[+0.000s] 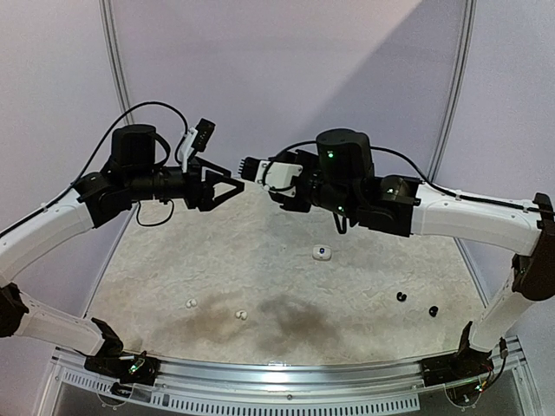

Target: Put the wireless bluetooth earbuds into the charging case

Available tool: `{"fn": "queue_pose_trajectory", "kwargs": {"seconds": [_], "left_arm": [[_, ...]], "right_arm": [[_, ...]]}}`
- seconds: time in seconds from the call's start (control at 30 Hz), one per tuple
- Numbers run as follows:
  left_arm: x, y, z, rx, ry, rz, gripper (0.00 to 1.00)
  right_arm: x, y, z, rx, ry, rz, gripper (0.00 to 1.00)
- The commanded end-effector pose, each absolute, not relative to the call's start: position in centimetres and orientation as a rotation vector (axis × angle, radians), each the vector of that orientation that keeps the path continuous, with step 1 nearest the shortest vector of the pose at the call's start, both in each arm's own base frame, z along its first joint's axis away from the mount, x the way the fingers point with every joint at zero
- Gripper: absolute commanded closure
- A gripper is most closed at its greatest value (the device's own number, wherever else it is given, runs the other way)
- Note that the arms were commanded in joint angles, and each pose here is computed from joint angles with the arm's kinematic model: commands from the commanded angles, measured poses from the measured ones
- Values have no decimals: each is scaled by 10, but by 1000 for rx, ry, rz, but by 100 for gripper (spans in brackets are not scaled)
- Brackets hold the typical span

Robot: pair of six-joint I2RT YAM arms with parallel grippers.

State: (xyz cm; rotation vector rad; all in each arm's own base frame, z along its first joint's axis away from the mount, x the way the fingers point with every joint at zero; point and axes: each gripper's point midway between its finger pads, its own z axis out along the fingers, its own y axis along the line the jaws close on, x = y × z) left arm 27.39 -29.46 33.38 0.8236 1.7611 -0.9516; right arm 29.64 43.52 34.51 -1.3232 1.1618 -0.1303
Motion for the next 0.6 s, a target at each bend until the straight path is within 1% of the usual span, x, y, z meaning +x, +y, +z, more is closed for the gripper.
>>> {"fn": "queue_pose_trajectory", "kwargs": {"seconds": [0.0,0.07,0.2,0.37,0.53,0.57], "left_arm": [[265,-309,350,824,1698,-1051,22],[264,-311,353,824,1685,-1056,27],[264,-310,355,811,1673,-1045,40],[263,-307,346,804,1704,-1028,67],[259,-304,345,827,1706,-1011,97],[258,-303,346,830,1705,-1009,100]], "right_arm": [[296,453,351,-1269,1160,-133,85],[291,462,349,-1285,1148,-118,85],[281,475,349,-1304,1121,-79,85],[273,482,360,-1294,1096,-39,85],[273,482,363,-1287,1094,-29,86],[272,482,362,-1288,1094,-24,86]]}}
